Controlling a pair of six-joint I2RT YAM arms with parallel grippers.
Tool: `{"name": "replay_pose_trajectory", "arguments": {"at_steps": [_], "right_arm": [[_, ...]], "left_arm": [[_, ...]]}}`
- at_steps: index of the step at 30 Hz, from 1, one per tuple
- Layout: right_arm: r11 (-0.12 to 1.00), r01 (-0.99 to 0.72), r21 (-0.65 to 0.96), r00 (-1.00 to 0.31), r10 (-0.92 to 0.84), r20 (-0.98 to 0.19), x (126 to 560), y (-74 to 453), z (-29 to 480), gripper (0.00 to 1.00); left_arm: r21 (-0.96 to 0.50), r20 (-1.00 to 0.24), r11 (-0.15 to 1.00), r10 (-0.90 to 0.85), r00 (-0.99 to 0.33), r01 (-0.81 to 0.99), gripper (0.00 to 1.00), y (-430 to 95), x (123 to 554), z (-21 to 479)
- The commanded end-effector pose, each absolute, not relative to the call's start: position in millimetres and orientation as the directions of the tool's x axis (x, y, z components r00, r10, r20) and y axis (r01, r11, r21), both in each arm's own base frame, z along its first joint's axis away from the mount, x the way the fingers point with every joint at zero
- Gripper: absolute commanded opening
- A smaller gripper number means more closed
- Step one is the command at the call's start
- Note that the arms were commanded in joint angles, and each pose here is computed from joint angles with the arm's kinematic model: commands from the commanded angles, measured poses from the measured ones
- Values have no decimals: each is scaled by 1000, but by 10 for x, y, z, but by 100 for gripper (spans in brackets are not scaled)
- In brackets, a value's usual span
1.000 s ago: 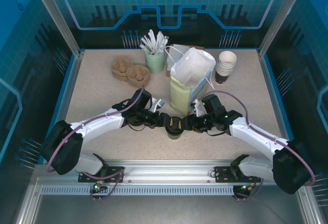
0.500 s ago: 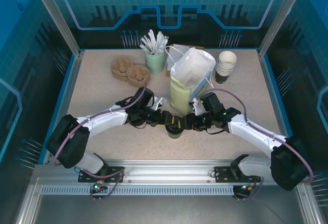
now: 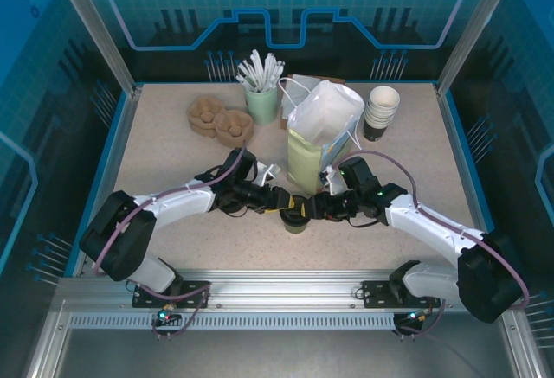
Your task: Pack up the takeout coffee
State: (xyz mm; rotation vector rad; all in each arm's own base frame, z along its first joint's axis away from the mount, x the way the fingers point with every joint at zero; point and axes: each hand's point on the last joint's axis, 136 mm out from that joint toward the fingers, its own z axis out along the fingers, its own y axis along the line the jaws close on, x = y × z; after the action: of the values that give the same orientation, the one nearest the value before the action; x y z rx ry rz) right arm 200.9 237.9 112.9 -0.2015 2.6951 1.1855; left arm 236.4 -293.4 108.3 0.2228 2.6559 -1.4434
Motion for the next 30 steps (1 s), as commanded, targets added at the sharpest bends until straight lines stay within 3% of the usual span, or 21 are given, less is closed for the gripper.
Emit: {"name": "replay_pose_trajectory", "arguments": {"at_steps": [1,14,21,30], "right_arm": [[724,-154,673,-985,-59,-162,1878,2279,851,46],[702,-181,689,-979,-58,-198,1976,2356,1115,49],[692,-187,697,-977,-60,-203,2000,2388,1192,57],[678,-234,697,-963,-62,-263,2048,2384,1578,66]], "left_arm": [[-790,-78,605,54,-995,95,51,-2838,2223,814],[-746,-276,620,45,-960,243,66,-2743,2329,1496],[-716,-351,626,61,-935,309,67,-2714,2311,1745],[-509,-577,716,128,-807,478,65,-2590,2220,2102]]}}
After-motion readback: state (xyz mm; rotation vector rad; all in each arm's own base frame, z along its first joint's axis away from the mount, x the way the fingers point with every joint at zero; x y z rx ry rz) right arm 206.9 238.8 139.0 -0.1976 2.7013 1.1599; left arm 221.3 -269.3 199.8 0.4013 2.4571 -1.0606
